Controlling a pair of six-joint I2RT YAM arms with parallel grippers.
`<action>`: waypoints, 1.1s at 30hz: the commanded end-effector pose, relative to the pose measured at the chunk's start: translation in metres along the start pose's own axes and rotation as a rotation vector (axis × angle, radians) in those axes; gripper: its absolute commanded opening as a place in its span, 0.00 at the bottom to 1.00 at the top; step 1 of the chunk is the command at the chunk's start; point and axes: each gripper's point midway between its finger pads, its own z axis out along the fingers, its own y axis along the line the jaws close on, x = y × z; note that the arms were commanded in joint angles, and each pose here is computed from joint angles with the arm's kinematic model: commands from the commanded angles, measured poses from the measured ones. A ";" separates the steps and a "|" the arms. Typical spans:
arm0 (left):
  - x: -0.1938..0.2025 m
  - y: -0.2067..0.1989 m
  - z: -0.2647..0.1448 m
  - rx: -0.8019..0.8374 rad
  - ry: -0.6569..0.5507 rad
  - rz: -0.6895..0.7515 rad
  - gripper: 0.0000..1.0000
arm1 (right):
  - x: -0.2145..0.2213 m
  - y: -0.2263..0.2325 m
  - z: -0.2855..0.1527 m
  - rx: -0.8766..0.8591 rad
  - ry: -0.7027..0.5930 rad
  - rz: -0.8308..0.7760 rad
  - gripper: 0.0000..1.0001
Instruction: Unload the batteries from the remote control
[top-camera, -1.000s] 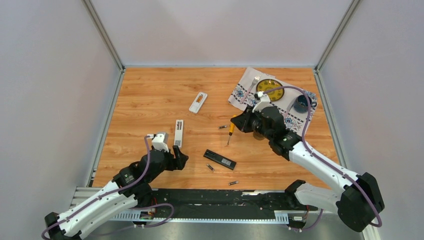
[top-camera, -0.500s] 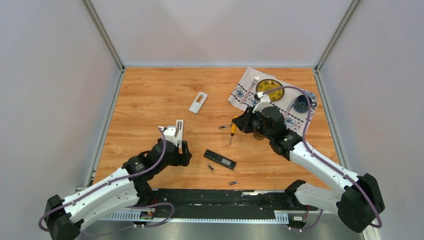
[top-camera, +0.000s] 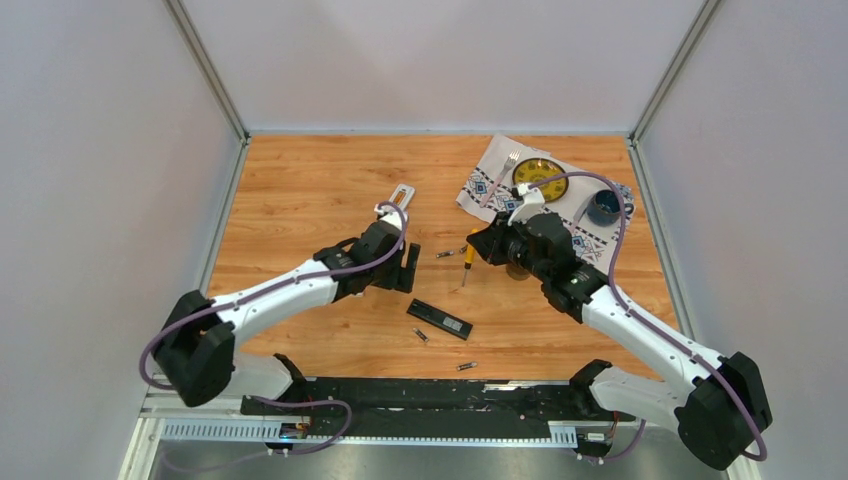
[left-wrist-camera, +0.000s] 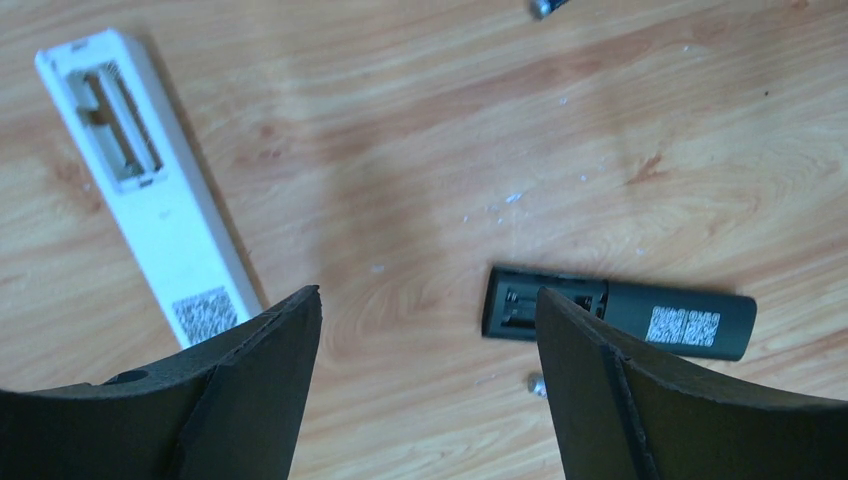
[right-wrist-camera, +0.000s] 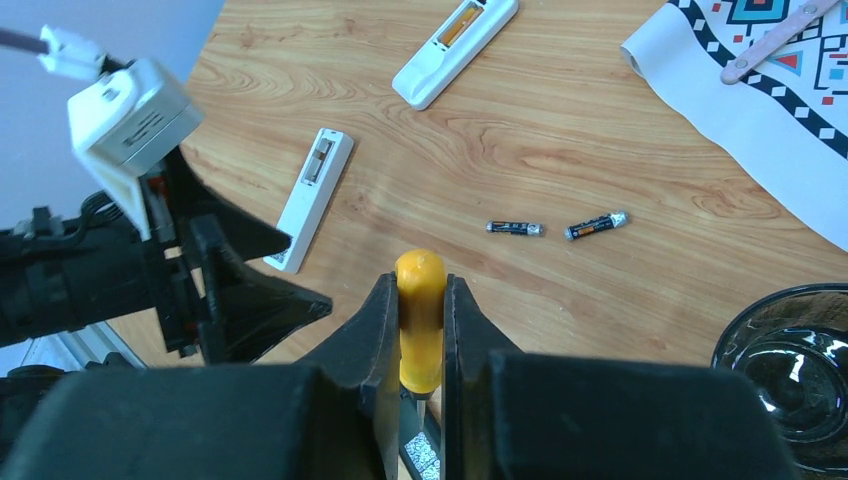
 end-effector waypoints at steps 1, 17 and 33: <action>-0.043 -0.020 0.010 0.061 -0.025 0.066 0.85 | -0.017 0.000 -0.003 0.007 -0.055 -0.032 0.00; -0.110 0.027 0.074 0.007 0.094 0.033 0.82 | -0.015 -0.009 -0.008 0.028 -0.042 -0.039 0.00; -0.153 0.072 0.129 -0.012 0.219 -0.025 0.84 | -0.015 -0.011 -0.007 0.019 -0.035 -0.031 0.00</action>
